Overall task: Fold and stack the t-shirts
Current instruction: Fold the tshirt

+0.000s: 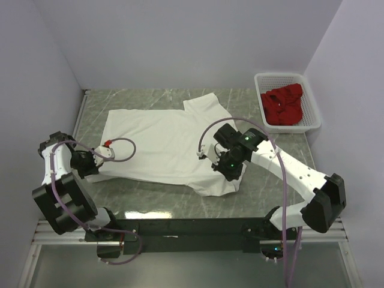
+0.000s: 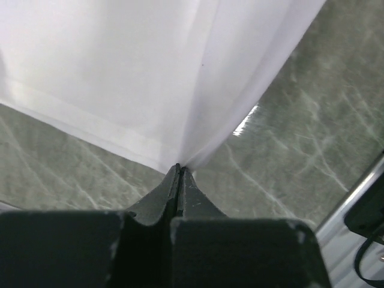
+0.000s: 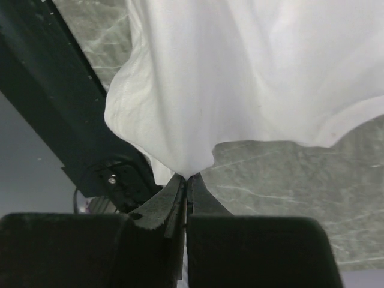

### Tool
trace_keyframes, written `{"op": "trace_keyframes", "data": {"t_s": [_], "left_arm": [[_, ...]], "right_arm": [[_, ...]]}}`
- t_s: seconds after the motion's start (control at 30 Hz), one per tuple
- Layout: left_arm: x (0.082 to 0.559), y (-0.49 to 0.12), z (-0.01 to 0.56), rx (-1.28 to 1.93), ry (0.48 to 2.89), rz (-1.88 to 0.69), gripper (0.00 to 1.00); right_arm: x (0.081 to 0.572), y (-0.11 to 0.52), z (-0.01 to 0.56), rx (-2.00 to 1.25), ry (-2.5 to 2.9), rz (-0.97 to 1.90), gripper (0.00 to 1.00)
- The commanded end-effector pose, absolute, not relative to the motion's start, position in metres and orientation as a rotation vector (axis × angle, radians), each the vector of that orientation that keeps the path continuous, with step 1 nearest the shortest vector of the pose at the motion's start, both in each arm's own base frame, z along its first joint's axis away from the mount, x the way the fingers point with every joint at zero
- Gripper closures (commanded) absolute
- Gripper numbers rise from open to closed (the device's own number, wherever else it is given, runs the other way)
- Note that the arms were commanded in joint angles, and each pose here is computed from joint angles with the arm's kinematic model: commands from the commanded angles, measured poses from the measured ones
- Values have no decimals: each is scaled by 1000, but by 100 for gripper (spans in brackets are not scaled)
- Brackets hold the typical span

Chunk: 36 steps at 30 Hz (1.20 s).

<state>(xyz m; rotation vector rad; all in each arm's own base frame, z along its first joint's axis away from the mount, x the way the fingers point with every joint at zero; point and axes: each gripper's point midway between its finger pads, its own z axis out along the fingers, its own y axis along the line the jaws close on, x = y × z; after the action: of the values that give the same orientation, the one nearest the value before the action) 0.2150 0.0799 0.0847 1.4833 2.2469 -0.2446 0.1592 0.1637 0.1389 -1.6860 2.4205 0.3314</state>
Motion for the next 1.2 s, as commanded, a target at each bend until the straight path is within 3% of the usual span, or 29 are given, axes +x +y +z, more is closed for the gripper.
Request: {"op": "trace_keyframes", "data": {"t_s": [0.0, 0.83, 1.17], "left_arm": [[242, 81, 97, 1446, 2186, -206, 100], [325, 88, 78, 1316, 2226, -186, 100], [348, 82, 68, 1341, 2220, -190, 100]], "right_arm": [[187, 161, 152, -1730, 2343, 247, 100], [332, 161, 152, -1778, 2349, 109, 100], [349, 160, 141, -1793, 2369, 76, 100]]}}
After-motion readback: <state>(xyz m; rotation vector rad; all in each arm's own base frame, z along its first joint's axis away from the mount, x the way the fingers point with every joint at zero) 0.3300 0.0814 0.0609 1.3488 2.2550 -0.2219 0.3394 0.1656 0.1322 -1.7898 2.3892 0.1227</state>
